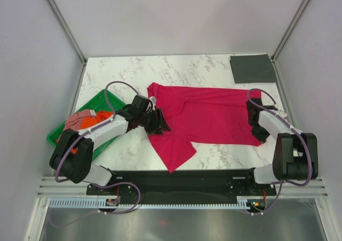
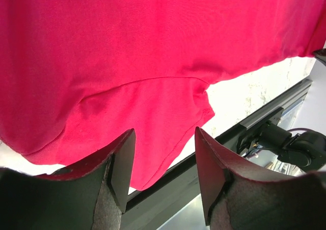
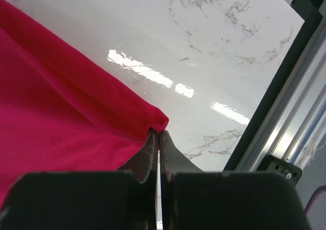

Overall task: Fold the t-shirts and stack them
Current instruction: Fold the tshirt

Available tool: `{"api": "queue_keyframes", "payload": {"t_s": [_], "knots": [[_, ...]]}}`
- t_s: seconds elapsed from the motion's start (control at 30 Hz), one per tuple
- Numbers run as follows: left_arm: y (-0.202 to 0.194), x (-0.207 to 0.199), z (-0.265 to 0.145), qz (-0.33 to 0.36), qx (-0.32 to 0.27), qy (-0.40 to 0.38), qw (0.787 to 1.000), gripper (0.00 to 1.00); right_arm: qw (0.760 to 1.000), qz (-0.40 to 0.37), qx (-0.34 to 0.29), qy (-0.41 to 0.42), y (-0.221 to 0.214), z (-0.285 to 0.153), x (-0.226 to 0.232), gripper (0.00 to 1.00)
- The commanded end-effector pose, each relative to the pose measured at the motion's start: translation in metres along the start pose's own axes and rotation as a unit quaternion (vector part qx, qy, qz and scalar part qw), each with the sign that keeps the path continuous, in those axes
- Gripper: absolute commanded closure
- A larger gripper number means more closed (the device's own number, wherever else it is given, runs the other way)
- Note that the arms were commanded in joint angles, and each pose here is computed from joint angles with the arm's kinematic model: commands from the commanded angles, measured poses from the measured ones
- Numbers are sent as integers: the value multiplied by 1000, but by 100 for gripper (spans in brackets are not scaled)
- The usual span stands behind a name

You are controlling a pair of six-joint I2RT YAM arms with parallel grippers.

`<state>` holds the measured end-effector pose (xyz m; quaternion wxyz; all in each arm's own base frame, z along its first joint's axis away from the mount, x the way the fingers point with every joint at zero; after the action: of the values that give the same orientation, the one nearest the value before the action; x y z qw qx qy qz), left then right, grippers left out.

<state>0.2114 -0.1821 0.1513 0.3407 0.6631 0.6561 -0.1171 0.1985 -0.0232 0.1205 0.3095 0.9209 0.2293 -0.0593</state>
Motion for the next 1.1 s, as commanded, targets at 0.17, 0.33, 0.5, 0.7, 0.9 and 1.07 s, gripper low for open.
{"api": "queue_keyframes", "payload": {"t_s": [0.17,0.33,0.5,0.7,0.9,1.07], "knots": [[-2,-5,-12,11,-22,-13,1000,41,994,63,-56,-75,11,5,-4,68],[2,-10,-25,23,-34,-40,998,40,991,61,-73,-89,29,-2,-12,53],[8,-12,-40,55,-41,-49,996,38,996,34,-84,-6,60,-34,-3,58],[2,-8,-42,53,-29,-48,997,37,986,-13,0,168,56,-47,41,73],[-21,22,-20,18,16,8,1000,36,989,-19,21,144,45,-12,46,77],[-43,44,0,-7,48,78,996,39,993,-14,22,115,33,22,27,78]]}}
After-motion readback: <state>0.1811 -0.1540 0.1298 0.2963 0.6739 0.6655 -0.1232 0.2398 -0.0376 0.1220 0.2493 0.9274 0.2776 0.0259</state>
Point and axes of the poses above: each gripper's point midway between its finger pads, its own z axis out along the fingers, its own x axis along the line the jaws close on, y = z × x, the point moved 10 cm from there along -z, back along the fingers, and after that the axes turned 6 degrees about z, right-handed, at the moved point
